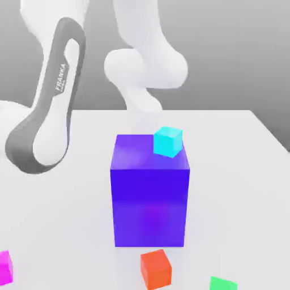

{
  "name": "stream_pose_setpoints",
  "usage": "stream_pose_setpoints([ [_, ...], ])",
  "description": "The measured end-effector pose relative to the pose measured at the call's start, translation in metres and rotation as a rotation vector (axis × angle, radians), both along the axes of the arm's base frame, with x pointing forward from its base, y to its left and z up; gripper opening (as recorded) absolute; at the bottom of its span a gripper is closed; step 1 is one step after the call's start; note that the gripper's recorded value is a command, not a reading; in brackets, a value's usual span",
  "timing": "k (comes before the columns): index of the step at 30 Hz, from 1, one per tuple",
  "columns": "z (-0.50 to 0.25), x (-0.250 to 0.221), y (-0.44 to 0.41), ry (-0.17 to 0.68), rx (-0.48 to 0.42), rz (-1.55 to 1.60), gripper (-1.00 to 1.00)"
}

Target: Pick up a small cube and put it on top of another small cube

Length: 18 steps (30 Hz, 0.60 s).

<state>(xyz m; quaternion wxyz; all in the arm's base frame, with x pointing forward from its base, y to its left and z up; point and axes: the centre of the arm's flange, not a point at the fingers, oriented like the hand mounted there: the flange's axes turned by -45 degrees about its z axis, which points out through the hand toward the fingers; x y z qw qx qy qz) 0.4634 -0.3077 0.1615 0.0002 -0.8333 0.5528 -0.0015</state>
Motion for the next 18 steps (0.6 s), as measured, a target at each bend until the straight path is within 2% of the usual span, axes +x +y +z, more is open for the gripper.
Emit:
stream_pose_setpoints([
  [1, -0.015, -0.001, 0.0, 0.001, 0.0, -0.002, 0.0],
  [2, -0.027, -0.001, 0.0, 0.002, 0.001, -0.003, -1.0],
  [8, -0.033, -0.002, 0.0, 0.001, 0.001, -0.004, -1.0],
  [13, 0.021, 0.0, 0.001, 0.002, 0.002, 0.001, -1.0],
  [18, 0.039, 0.055, 0.117, 0.004, 0.023, 0.337, -1.0],
])
